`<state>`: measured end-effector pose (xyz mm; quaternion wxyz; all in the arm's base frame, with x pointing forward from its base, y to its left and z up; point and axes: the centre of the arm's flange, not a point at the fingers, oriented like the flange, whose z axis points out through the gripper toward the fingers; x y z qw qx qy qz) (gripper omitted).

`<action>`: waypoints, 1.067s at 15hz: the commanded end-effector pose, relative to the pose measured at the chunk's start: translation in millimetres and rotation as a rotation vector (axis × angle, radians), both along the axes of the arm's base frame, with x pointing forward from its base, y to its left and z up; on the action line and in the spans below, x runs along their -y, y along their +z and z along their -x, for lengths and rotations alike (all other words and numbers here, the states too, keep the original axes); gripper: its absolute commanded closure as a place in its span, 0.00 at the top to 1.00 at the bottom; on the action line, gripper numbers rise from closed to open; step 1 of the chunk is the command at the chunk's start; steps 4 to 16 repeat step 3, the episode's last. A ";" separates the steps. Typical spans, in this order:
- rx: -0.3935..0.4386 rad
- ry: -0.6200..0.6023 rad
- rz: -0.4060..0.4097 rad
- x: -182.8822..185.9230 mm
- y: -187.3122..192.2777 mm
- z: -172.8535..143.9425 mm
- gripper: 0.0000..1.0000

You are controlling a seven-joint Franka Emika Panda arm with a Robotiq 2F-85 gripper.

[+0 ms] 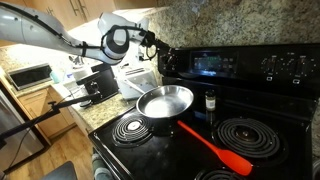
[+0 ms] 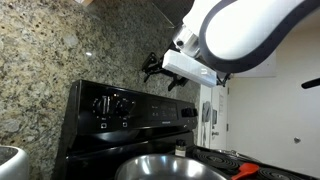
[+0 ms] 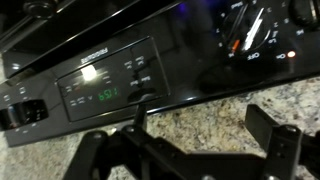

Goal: Turn the second knob from the left

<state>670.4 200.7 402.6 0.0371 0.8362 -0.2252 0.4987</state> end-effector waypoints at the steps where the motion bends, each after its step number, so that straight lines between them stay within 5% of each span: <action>1: -0.021 -0.151 0.074 -5.6 5.0 21.5 1.00; 16: -0.014 -0.116 0.050 -2.8 8.5 14.3 1.00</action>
